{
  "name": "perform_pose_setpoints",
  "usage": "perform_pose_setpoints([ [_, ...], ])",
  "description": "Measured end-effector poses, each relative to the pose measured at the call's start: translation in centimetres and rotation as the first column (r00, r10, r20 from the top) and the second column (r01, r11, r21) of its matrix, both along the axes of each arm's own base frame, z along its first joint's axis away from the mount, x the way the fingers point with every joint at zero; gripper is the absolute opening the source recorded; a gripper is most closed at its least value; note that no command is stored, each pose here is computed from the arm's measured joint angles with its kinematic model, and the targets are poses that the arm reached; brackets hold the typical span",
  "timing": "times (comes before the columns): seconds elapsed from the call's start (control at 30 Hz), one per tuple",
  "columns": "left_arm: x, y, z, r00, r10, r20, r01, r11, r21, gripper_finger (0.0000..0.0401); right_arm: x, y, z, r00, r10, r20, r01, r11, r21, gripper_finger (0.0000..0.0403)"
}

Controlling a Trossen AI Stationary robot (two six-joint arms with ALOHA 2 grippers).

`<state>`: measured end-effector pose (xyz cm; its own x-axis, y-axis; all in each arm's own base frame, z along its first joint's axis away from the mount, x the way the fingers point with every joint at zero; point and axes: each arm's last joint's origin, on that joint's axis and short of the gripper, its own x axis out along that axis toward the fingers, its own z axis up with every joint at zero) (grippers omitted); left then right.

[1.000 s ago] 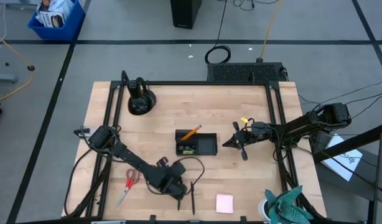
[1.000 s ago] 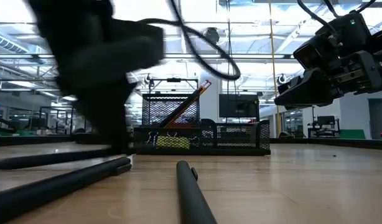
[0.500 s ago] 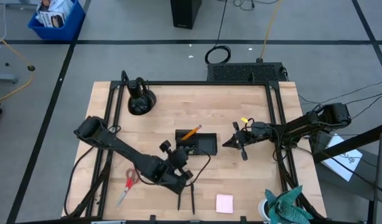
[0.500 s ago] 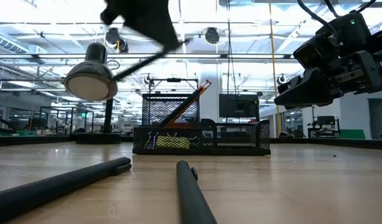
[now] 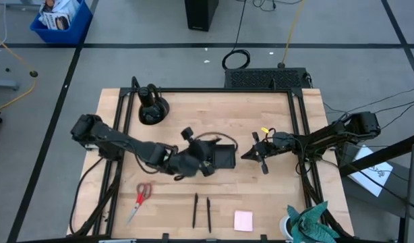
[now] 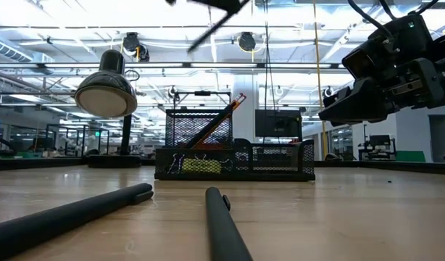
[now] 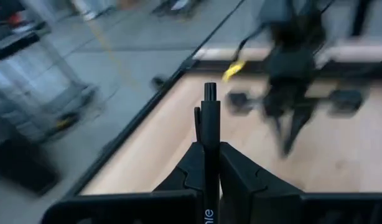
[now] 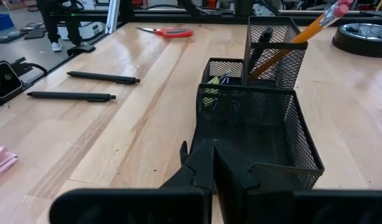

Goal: Pick and place office supplies into organizer
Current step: Put the black pen into the black desk organizer

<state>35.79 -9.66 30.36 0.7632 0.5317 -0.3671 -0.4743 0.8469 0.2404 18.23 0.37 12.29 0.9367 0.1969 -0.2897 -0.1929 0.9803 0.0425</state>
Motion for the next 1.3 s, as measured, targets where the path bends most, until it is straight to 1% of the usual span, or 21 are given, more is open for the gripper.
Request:
perform_pose_setpoints([
  [0.07, -0.6, 1.4, -1.2, 0.999, -0.038, 0.007, 0.038, 0.999, -0.015, 0.0025, 0.0, 0.0, 0.0, 1.0, 0.001, 0.004, -0.001, 1.0, -0.001, 0.0004],
  [0.1, -0.5, 2.2, -1.8, 0.997, -0.055, 0.05, 0.056, 0.998, -0.019, 0.0025, 0.0, 0.0, 0.0, 1.0, 0.0, 0.002, 0.0, 1.0, -0.001, 0.0004],
  [0.13, -0.4, 2.7, -2.4, 0.989, -0.093, 0.113, 0.096, 0.995, -0.026, 0.0025, 0.0, 0.0, 0.0, 1.0, 0.0, 0.001, 0.0, 1.0, 0.0, 0.0004],
  [0.17, -0.9, 3.2, -3.2, 0.98, -0.132, 0.148, 0.136, 0.991, -0.018, 0.0025, 0.0, 0.0, 0.0, 1.0, 0.0, 0.003, 0.0, 1.0, 0.0, 0.0004],
  [0.2, -1.4, 3.7, -4.2, 0.97, -0.188, 0.153, 0.19, 0.982, 0.005, 0.0025, 0.0, 0.0, 0.0, 1.0, 0.0, 0.004, 0.0, 1.0, 0.0, 0.0004],
  [0.27, -1.8, 4.2, -5.4, 0.917, -0.297, 0.267, 0.296, 0.954, 0.044, 0.0026, 0.0, 0.0, 0.0, 1.0, 0.0, -0.006, 0.0, 1.0, -0.001, 0.0004],
  [0.3, -2.3, 4.5, -6.3, 0.906, -0.313, 0.285, 0.308, 0.949, 0.063, 0.0026, -0.1, 0.0, 0.0, 1.0, 0.001, -0.003, -0.001, 1.0, -0.002, 0.0004],
  [0.37, -3.2, 5.2, -7.7, 0.897, -0.312, 0.314, 0.297, 0.95, 0.094, 0.0026, 0.0, 0.0, 0.1, 1.0, 0.001, 0.003, -0.001, 1.0, -0.002, 0.0004],
  [0.43, -3.9, 6.0, -8.8, 0.89, -0.316, 0.328, 0.304, 0.949, 0.09, 0.0026, 0.0, 0.0, 0.1, 1.0, 0.0, 0.006, 0.0, 1.0, 0.0, 0.0004],
  [0.5, -4.1, 6.6, -9.2, 0.869, -0.343, 0.358, 0.345, 0.937, 0.059, 0.0026, 0.0, 0.0, 0.1, 1.0, 0.0, 0.004, 0.0, 1.0, -0.001, 0.0004],
  [0.6, -4.2, 7.6, -9.8, 0.869, -0.344, 0.356, 0.366, 0.931, 0.008, 0.0026, 0.0, 0.0, 0.2, 1.0, 0.001, 0.02, -0.001, 1.0, -0.004, 0.0004],
  [0.67, -4.1, 8.1, -10.1, 0.868, -0.353, 0.349, 0.378, 0.926, -0.001, 0.0026, 0.0, 0.0, 0.3, 1.0, 0.0, 0.025, 0.0, 1.0, -0.003, 0.0004],
  [0.77, -4.3, 8.6, -10.5, 0.87, -0.365, 0.332, 0.391, 0.92, -0.012, 0.0026, 0.1, 0.0, 0.5, 0.999, -0.002, 0.049, 0.002, 1.0, 0.004, 0.0004],
  [0.97, -5.2, 9.3, -12.3, 0.899, -0.321, 0.298, 0.362, 0.927, -0.093, 0.0026, 0.1, 0.0, 0.7, 0.998, -0.005, 0.065, 0.004, 1.0, 0.013, 0.0004],
  [1.2, -5.9, 9.3, -13.1, 0.907, -0.313, 0.283, 0.359, 0.925, -0.126, 0.0026, 0.2, 0.0, 0.7, 0.997, -0.004, 0.074, 0.003, 1.0, 0.012, 0.0004],
  [1.3, -5.7, 9.3, -13.8, 0.911, -0.312, 0.269, 0.356, 0.925, -0.132, 0.0026, 0.2, 0.0, 0.9, 0.996, -0.004, 0.091, 0.003, 1.0, 0.012, 0.0004],
])
